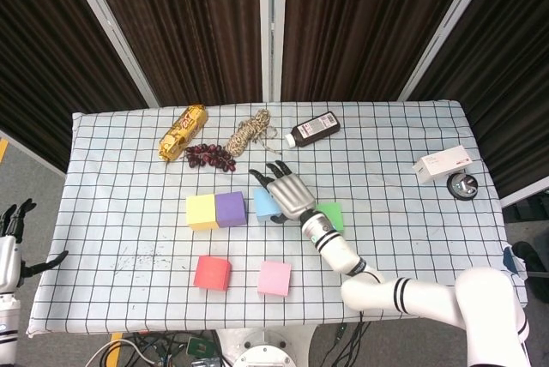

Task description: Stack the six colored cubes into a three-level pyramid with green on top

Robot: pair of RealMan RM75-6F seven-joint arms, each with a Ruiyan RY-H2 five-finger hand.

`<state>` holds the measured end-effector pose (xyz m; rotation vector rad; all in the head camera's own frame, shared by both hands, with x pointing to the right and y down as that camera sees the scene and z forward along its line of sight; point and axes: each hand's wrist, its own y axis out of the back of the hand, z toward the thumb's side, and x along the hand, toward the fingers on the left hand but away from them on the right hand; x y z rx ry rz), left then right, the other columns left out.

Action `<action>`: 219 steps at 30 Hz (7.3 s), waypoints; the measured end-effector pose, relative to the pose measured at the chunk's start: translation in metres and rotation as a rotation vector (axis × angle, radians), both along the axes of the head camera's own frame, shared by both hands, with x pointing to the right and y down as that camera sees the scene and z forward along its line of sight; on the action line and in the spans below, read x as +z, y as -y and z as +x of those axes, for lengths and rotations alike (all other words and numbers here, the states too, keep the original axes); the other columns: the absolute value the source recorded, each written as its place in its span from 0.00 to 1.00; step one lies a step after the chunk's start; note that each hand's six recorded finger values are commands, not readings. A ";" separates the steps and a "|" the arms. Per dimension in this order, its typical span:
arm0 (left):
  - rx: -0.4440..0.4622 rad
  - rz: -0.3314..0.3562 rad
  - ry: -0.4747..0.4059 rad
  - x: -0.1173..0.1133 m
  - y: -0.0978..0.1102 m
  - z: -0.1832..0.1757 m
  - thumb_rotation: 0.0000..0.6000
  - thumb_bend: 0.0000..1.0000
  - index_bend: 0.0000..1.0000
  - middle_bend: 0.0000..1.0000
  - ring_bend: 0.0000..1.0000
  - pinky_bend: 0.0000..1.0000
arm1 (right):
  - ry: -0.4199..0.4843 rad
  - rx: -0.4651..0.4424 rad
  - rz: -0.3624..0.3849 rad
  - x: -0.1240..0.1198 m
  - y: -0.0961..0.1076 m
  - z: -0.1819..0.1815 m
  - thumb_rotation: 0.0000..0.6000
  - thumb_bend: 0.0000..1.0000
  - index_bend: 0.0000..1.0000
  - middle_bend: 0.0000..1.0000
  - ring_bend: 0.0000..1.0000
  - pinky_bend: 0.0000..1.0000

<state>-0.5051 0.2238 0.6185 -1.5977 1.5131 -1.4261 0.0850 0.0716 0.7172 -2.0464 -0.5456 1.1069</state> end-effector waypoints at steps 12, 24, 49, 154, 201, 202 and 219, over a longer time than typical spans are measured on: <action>0.006 0.002 -0.005 -0.001 0.001 0.000 1.00 0.00 0.03 0.14 0.00 0.02 | 0.022 0.003 -0.013 0.008 0.000 -0.016 1.00 0.12 0.00 0.45 0.06 0.00; 0.011 -0.011 -0.014 0.002 0.000 0.002 1.00 0.00 0.03 0.14 0.00 0.02 | 0.023 0.007 -0.038 0.011 -0.001 -0.023 1.00 0.12 0.00 0.45 0.06 0.00; 0.012 -0.021 -0.021 0.007 -0.002 0.003 1.00 0.00 0.03 0.14 0.00 0.02 | 0.008 0.007 -0.038 0.013 -0.005 -0.024 1.00 0.12 0.00 0.45 0.06 0.00; 0.015 -0.057 -0.049 0.016 -0.004 0.003 1.00 0.00 0.03 0.14 0.00 0.02 | -0.010 0.026 -0.105 0.018 -0.010 -0.034 1.00 0.00 0.00 0.04 0.00 0.00; 0.007 -0.068 -0.069 0.019 -0.007 0.000 1.00 0.00 0.03 0.14 0.00 0.02 | -0.041 0.143 -0.057 0.026 0.022 -0.011 1.00 0.07 0.00 0.00 0.00 0.00; 0.007 -0.068 -0.069 0.019 -0.007 0.000 1.00 0.00 0.03 0.14 0.00 0.02 | -0.041 0.143 -0.056 0.026 0.023 -0.010 1.00 0.07 0.00 0.00 0.00 0.00; 0.020 -0.067 -0.067 0.018 -0.003 0.006 1.00 0.00 0.03 0.14 0.00 0.02 | 0.024 0.148 0.018 -0.040 0.040 0.024 1.00 0.07 0.00 0.05 0.00 0.00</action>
